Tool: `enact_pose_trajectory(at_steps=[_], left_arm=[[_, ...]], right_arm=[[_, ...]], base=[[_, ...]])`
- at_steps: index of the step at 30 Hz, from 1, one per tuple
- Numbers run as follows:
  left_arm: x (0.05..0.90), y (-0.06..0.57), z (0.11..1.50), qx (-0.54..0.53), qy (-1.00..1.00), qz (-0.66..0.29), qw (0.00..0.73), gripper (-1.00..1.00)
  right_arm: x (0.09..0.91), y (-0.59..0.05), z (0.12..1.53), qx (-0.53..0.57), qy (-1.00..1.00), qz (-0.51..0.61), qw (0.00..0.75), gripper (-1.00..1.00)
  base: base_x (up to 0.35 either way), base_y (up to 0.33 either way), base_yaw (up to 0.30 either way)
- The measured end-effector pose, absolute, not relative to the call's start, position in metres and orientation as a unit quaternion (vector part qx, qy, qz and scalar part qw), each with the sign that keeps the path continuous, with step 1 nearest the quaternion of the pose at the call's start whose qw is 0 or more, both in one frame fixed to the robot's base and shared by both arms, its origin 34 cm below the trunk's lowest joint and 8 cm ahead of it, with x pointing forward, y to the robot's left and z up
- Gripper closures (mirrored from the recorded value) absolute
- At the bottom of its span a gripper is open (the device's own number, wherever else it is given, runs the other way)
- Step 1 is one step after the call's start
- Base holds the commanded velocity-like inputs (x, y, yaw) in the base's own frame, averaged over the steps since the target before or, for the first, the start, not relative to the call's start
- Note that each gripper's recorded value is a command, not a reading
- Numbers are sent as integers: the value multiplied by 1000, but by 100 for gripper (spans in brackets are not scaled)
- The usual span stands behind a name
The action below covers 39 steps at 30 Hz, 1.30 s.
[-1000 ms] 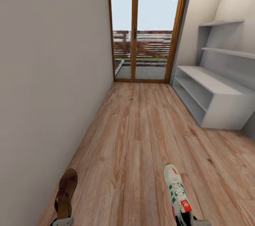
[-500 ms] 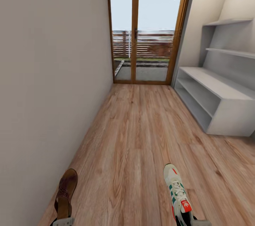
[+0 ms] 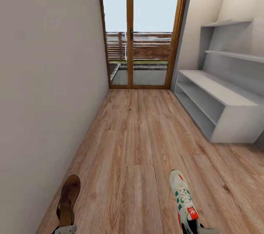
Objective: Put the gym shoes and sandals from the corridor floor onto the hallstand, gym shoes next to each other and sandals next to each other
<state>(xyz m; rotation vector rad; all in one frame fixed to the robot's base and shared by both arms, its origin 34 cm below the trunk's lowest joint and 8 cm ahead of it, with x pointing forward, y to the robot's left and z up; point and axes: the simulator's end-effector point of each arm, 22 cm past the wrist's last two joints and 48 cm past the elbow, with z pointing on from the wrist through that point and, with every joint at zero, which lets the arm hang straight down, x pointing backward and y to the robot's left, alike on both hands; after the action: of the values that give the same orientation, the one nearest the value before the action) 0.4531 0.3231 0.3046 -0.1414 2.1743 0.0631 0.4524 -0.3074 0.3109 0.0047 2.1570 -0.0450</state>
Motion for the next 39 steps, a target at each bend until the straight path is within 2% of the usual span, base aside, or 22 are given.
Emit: enact_pose_trajectory(at_steps=[20,29,39], left_arm=[[453,323,305,-58,884,26,463,100],[453,323,304,-57,885,26,462,100],[453,323,304,-58,885,26,462,100]], right_arm=[[452,-307,311,2,881,-18,473,100],[452,-307,311,2,881,-18,473,100],[452,-307,311,2,881,-18,473,100]], base=[[336,0,-8],[336,0,-185],[336,0,-31]])
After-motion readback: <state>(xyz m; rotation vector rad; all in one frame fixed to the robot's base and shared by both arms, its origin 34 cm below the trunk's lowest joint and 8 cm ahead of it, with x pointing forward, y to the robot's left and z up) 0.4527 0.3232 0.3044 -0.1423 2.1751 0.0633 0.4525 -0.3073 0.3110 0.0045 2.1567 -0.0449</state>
